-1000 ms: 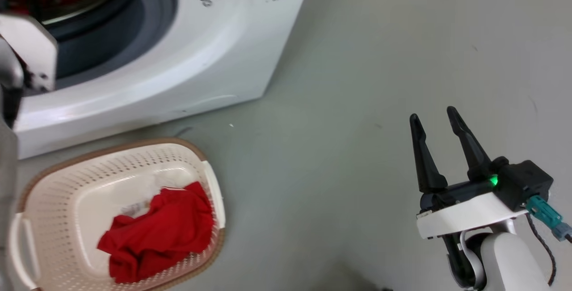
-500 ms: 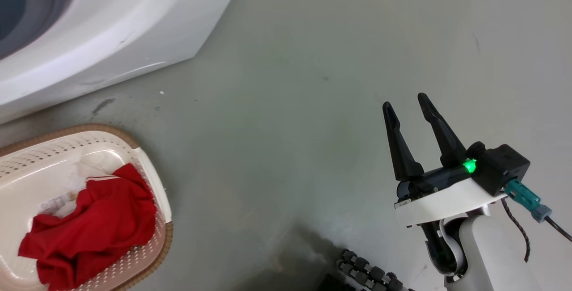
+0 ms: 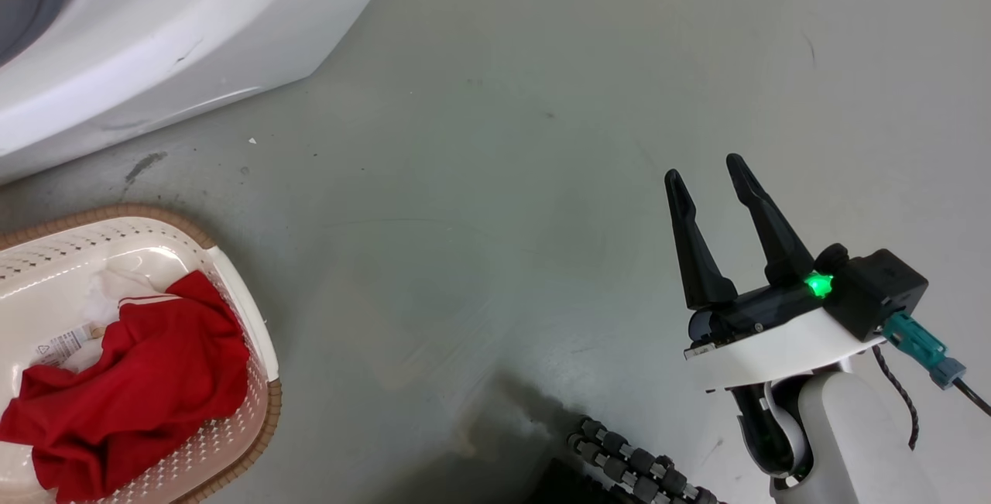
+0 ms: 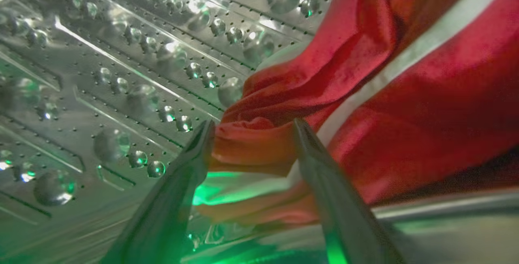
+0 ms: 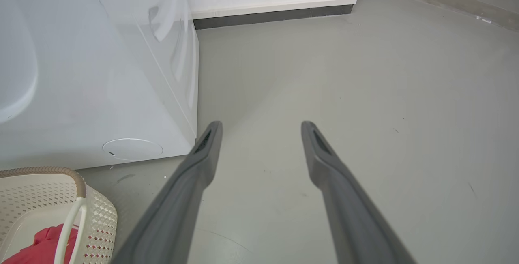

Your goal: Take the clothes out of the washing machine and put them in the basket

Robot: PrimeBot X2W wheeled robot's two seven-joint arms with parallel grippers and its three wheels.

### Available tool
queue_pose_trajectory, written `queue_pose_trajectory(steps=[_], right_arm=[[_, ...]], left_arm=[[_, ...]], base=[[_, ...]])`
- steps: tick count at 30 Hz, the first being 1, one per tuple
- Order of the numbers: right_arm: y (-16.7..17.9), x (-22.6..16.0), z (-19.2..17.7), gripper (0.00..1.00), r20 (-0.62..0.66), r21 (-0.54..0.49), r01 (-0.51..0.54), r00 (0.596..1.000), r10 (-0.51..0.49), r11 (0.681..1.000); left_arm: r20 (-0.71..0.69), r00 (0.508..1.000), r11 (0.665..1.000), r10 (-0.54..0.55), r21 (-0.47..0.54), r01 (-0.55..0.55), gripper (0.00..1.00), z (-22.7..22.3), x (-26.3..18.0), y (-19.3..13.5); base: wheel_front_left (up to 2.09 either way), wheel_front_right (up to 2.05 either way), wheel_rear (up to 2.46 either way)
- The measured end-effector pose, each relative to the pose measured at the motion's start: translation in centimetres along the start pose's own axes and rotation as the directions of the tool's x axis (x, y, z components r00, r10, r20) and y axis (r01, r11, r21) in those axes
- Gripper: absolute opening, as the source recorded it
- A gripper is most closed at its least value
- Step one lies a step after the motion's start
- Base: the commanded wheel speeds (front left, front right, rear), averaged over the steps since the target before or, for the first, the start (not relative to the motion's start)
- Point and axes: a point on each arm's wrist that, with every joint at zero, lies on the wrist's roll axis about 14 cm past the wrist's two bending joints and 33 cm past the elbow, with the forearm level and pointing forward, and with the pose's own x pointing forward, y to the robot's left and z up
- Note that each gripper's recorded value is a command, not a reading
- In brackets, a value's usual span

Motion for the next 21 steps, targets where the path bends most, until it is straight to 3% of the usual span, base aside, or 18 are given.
queue_pose_trajectory(steps=[2, 4, 5, 14, 21], right_arm=[[0.1, 0.1, -0.1, 1.0, -0.001, -0.001, -0.002, 1.0, 0.002, 1.0], [0.1, 0.1, -0.1, 1.0, -0.002, -0.002, -0.003, 1.0, 0.003, 1.0], [0.1, 0.2, -0.1, 1.0, -0.003, -0.002, -0.004, 1.0, 0.004, 1.0], [0.0, 0.1, 0.1, 1.0, 0.004, -0.004, -0.002, 1.0, 0.002, 1.0], [-0.2, -0.1, 1.0, 1.0, 0.031, -0.002, 0.001, 1.0, -0.001, 1.0]], left_arm=[[-0.017, 1.0, 1.0, -0.006, -0.025, 0.005, 1.0, -0.4, 0.1, 0.0], [-0.04, 0.999, 0.999, -0.018, -0.05, 0.016, 0.38, -0.8, 0.2, -0.1], [-0.043, 0.999, 0.999, -0.017, -0.05, 0.015, 0.0, -0.8, 0.2, -0.2], [0.028, 0.999, 0.996, 0.044, -0.081, -0.042, 0.0, -0.3, -0.1, 0.0], [0.219, 0.966, 0.98, 0.139, -0.167, -0.103, 0.0, 3.2, -2.4, 2.1]], base=[[0.0, 0.0, 0.0], [0.0, 0.0, 0.0], [0.0, 0.0, 0.0], [0.0, 0.0, 0.0], [0.0, 0.0, 0.0]])
